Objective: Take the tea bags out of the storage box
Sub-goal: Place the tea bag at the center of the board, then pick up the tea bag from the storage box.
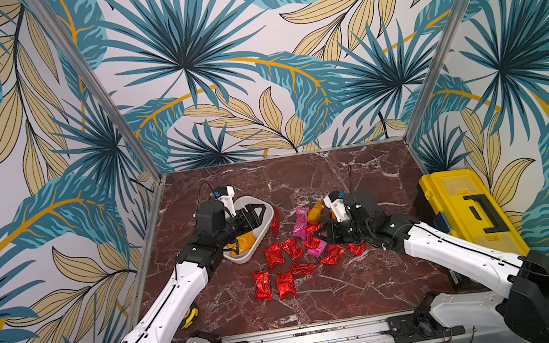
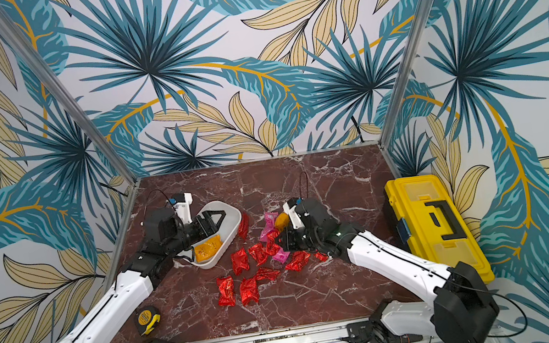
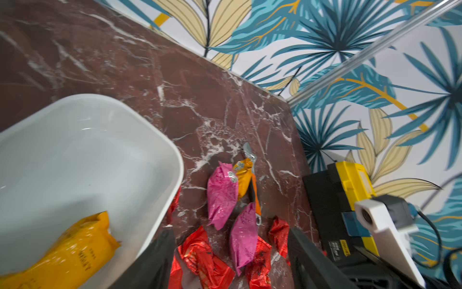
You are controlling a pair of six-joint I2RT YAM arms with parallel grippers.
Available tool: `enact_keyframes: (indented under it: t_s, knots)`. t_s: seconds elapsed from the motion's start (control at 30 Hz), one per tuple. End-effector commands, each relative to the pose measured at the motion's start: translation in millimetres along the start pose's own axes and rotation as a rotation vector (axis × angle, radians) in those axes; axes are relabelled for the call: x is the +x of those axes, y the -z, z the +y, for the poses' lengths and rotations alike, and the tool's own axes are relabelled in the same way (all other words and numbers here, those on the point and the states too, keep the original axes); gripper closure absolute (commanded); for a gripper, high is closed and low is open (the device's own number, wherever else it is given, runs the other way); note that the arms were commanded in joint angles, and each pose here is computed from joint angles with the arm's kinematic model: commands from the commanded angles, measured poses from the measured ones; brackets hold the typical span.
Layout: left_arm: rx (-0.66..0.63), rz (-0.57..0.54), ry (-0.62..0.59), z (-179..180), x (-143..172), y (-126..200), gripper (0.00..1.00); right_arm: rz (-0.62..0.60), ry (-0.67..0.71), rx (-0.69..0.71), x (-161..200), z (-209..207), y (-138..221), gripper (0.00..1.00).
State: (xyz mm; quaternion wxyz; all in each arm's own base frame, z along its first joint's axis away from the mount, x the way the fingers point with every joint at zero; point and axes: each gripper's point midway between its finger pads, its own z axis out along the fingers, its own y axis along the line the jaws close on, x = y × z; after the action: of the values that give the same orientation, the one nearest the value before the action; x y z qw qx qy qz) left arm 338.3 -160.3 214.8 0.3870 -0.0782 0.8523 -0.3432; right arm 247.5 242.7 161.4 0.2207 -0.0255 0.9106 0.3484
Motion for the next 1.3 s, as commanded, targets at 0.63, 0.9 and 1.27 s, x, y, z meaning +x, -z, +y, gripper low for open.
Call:
enact_keyframes:
  t_s: [0.63,0.9,1.27]
  knots:
    - [-0.52,0.338,-0.223,114,42,-4,0.21,0.158,-0.059,0.174,112,-82,-37,0.71]
    - [-0.578,0.369,-0.297,128,33,-13,0.21,0.044,0.009,0.223,92,-81,0,0.47]
    - [-0.546,0.536,-0.408,131,34,-42,0.16,-0.071,0.043,0.214,66,-68,18,0.42]
